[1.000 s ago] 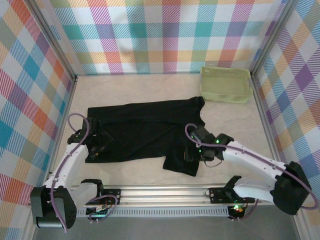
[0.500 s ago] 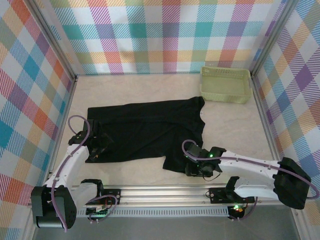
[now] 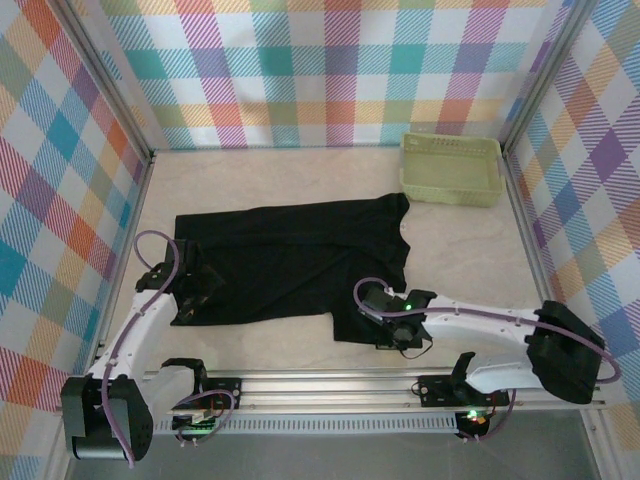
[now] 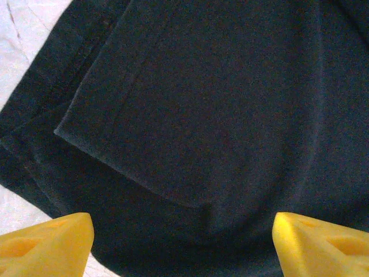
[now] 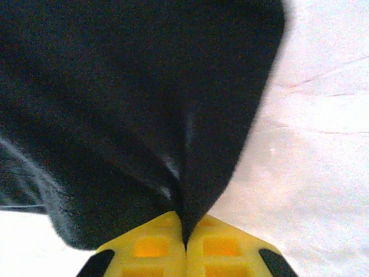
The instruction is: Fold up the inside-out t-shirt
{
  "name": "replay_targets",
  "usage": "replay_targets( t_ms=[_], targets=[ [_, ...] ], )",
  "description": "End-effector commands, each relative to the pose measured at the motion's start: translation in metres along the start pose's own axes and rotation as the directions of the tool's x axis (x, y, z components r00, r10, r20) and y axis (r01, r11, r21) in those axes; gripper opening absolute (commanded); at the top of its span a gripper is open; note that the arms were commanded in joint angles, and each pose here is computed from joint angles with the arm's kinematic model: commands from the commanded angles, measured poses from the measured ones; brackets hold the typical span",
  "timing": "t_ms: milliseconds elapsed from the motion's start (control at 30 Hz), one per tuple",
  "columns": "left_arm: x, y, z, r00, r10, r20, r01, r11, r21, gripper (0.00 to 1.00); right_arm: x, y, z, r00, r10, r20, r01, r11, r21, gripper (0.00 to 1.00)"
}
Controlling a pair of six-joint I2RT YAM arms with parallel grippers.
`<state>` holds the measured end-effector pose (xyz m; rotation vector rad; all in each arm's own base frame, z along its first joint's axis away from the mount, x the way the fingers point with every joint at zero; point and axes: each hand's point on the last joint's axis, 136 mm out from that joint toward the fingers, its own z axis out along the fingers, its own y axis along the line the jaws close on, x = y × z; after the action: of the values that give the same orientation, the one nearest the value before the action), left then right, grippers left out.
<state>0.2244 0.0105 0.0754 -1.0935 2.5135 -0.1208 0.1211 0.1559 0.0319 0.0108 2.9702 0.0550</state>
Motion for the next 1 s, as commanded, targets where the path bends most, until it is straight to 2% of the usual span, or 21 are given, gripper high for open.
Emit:
replay_targets(
  t_ms=[0,133,367,633,800,967],
  targets=[
    [-0.006,0.006,-0.010,0.999,-0.026,0.035,0.028,0.999,-0.032,0.81,-0.030,-0.026,-0.039,0.987,-0.008,0.159,-0.007,0.996,0.093,0.02],
    [-0.002,0.030,-0.014,0.997,-0.053,0.050,0.060,0.989,-0.137,0.81,-0.049,-0.030,-0.057,0.973,0.001,0.232,-0.018,0.997,0.071,0.00],
    [0.006,0.057,-0.017,0.991,-0.108,0.076,0.123,0.965,-0.232,0.79,-0.074,-0.003,-0.065,0.950,-0.008,0.313,0.016,1.000,-0.022,0.00],
    [0.022,0.050,0.019,0.991,-0.134,-0.031,0.122,0.960,-0.251,0.72,-0.087,0.013,-0.057,0.950,-0.022,0.311,0.049,0.996,-0.081,0.00],
    [0.012,0.050,0.029,0.988,-0.153,0.014,0.151,0.950,-0.273,0.60,-0.089,0.005,-0.054,0.952,-0.020,0.306,0.043,0.997,-0.068,0.00],
    [0.012,0.048,0.042,0.986,-0.164,-0.012,0.153,0.943,-0.297,0.42,-0.091,-0.013,-0.055,0.950,0.035,0.311,-0.015,0.998,-0.067,0.00]
  ],
)
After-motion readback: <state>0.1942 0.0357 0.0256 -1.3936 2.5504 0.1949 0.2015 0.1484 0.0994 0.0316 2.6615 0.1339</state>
